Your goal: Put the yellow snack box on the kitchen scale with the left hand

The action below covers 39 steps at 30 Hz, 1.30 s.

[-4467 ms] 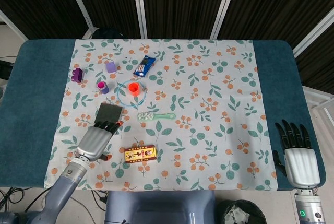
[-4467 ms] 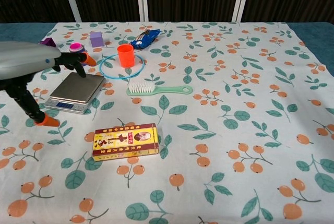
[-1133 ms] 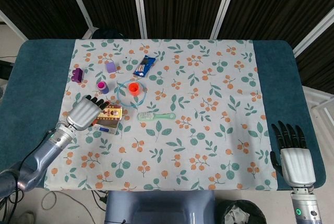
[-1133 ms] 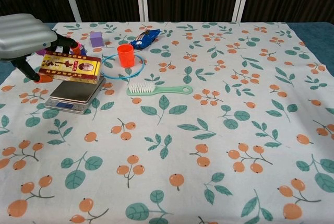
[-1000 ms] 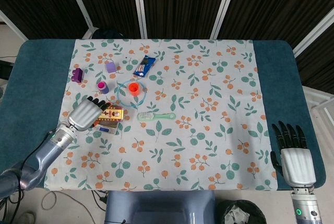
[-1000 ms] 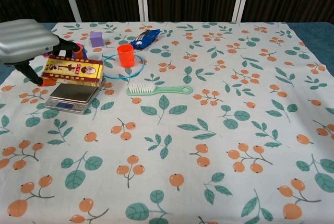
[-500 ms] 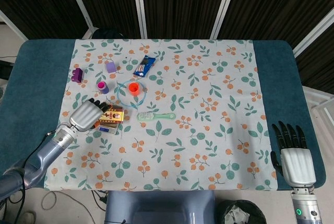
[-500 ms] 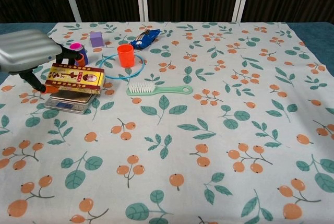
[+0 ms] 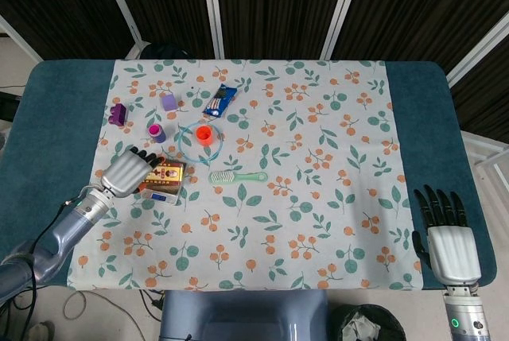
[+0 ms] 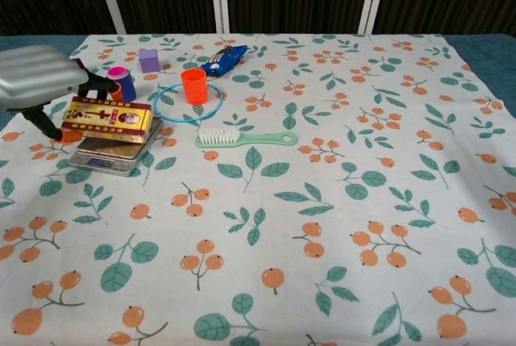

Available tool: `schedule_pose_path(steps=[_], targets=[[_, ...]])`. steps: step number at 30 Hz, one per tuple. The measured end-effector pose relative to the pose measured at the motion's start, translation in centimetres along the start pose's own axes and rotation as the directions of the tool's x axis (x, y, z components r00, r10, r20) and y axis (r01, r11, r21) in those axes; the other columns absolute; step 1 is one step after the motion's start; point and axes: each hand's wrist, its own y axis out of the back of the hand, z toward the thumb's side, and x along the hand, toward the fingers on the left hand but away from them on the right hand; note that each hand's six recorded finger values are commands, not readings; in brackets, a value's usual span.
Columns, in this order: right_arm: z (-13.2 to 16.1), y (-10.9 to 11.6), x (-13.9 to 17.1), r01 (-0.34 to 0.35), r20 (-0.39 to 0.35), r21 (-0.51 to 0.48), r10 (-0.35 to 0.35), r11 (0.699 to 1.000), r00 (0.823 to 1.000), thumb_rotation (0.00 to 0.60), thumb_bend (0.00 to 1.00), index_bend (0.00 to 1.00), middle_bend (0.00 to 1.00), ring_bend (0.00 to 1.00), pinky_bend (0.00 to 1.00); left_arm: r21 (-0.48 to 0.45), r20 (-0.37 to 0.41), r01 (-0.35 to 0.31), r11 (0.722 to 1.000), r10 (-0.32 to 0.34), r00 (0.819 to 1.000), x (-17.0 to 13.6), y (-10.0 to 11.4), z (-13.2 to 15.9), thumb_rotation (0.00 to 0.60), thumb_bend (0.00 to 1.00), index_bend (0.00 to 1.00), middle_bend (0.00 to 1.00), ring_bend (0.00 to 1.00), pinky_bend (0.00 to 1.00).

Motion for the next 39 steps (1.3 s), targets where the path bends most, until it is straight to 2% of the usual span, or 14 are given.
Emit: schedule_pose_path(steps=[4,6,8,18,25,28,34,39], targets=[[0.1,0.0,0.0,-0.002,-0.003,-0.001,0.002,1.0,1.0,0.6,0.51,0.03,0.07,0.06,0.01,0.007,-0.001,0.009,1.0,-0.009,1.0,0.1,-0.1,-0.1,0.6,0.28,0.24,0.46,0.37,0.39],[0.1,-0.1,0.0,-0.002,-0.004,0.0,0.002,1.0,1.0,0.6,0.51,0.03,0.07,0.06,0.01,0.015,0.0,0.016,1.0,-0.016,1.0,0.0,-0.2,-0.1,0.6,0.18,0.22,0.42,0.33,0.35],[0.1,-0.1,0.0,-0.002,-0.003,-0.001,0.002,1.0,1.0,0.6,0.51,0.03,0.07,0.06,0.01,0.022,0.0,0.026,0.999,-0.026,1.0,0.0,-0.3,-0.2,0.6,0.15,0.2,0.38,0.31,0.33],[0.0,0.0,0.1,-0.002,0.0,-0.002,0.002,1.0,1.0,0.6,0.51,0.03,0.07,0.06,0.01,0.037,-0.009,0.043,0.998,-0.043,0.999,0.1,0.0,-0.3,0.6,0.14,0.18,0.3,0.23,0.27],[0.0,0.0,0.1,0.0,0.002,-0.003,0.0,1.0,1.0,0.6,0.51,0.03,0.07,0.06,0.01,0.043,-0.025,0.024,0.999,-0.023,0.999,0.3,0.7,-0.4,0.6,0.13,0.17,0.27,0.2,0.26],[-0.1,0.1,0.1,0.002,0.005,-0.003,-0.002,1.0,1.0,0.6,0.51,0.03,0.07,0.06,0.01,0.026,-0.027,-0.003,1.0,0.003,1.0,0.3,1.5,-0.3,0.6,0.13,0.16,0.25,0.19,0.25],[0.0,-0.1,0.1,-0.005,0.002,0.001,0.005,1.0,1.0,0.6,0.51,0.03,0.07,0.06,0.01,-0.052,-0.018,-0.086,0.995,0.085,0.996,-0.5,4.3,1.1,0.6,0.13,0.15,0.22,0.17,0.23],[0.0,0.0,0.1,0.001,0.0,-0.001,-0.001,1.0,1.0,0.6,0.51,0.03,0.07,0.06,0.01,-0.125,-0.021,-0.151,0.981,0.15,0.989,-3.3,7.7,2.9,0.6,0.11,0.11,0.16,0.1,0.18]])
